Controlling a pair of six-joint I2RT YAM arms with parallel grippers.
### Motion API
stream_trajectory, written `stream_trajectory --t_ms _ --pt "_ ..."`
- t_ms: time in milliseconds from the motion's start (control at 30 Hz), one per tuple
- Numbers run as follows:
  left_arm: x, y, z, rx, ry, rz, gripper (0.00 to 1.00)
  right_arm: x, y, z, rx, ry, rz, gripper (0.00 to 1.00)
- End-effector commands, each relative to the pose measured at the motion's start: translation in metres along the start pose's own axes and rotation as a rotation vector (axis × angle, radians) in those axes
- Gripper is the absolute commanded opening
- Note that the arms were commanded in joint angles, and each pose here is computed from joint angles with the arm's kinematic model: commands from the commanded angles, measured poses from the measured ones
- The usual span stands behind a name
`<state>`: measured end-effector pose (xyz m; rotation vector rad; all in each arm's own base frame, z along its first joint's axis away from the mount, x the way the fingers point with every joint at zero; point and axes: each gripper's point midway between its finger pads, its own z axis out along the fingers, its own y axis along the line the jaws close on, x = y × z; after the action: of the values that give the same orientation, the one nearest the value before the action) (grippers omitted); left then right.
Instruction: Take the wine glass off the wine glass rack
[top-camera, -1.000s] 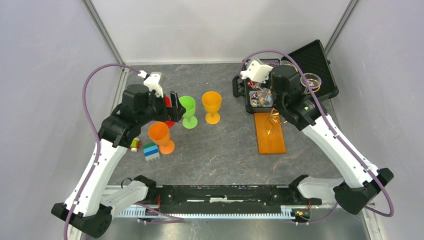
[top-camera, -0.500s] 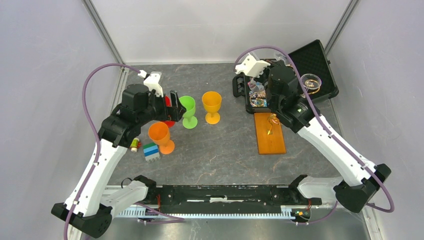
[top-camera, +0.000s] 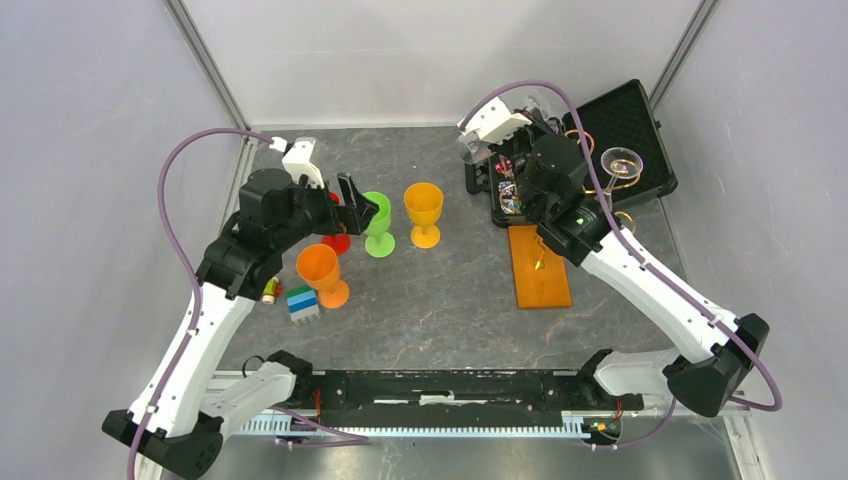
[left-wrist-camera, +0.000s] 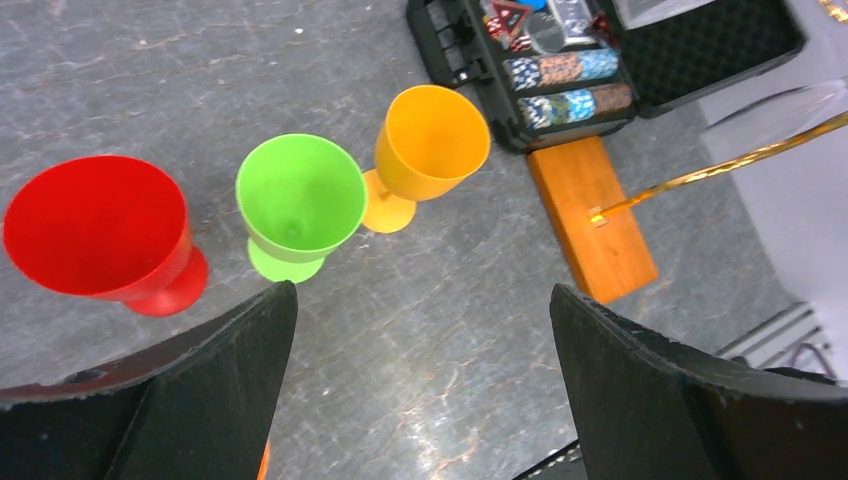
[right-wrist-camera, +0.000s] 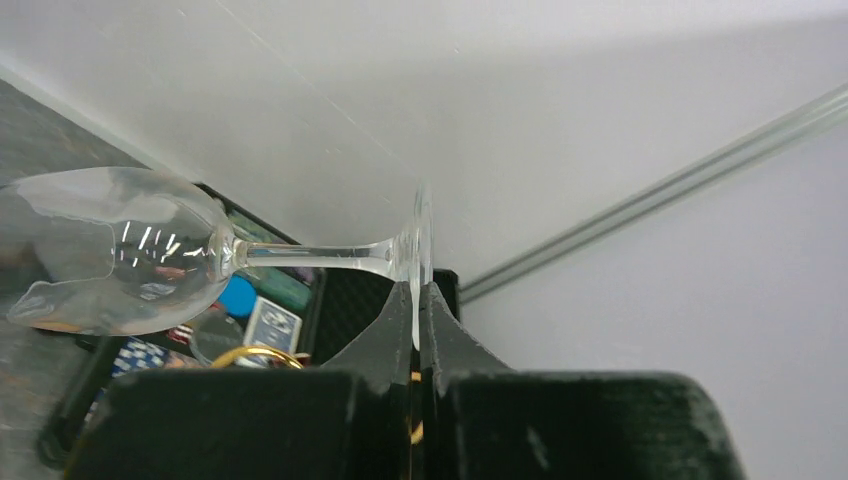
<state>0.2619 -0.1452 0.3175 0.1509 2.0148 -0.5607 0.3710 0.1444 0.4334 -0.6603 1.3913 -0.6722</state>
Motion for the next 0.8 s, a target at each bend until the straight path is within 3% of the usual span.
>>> stream_trajectory --t_ms 0,233,533,667,767 --pt "-0.029 -0.034 -0.005 0.167 -0.133 -0.114 1.0 -0.053 -0.028 -0.008 0.012 -0.225 0.299 0.0" --pt "-0.045 -0.084 -0.01 0.467 -0.198 -0.264 1.0 -0.087 -0.009 -0.021 -0.152 -0.38 0.547 0.0" --pt "-0.069 -0.101 -0.022 0.594 -0.29 -0.375 1.0 -0.109 0.002 -0.042 -0.281 -0.496 0.786 0.0" --pt "-0.077 -0.103 -0.033 0.609 -0.344 -0.374 0.91 -0.111 0.006 -0.047 -0.308 -0.511 0.832 0.0" --pt "-0.082 -0.099 -0.038 0.596 -0.384 -0.379 0.79 -0.111 0.008 -0.049 -0.325 -0.519 0.853 0.0"
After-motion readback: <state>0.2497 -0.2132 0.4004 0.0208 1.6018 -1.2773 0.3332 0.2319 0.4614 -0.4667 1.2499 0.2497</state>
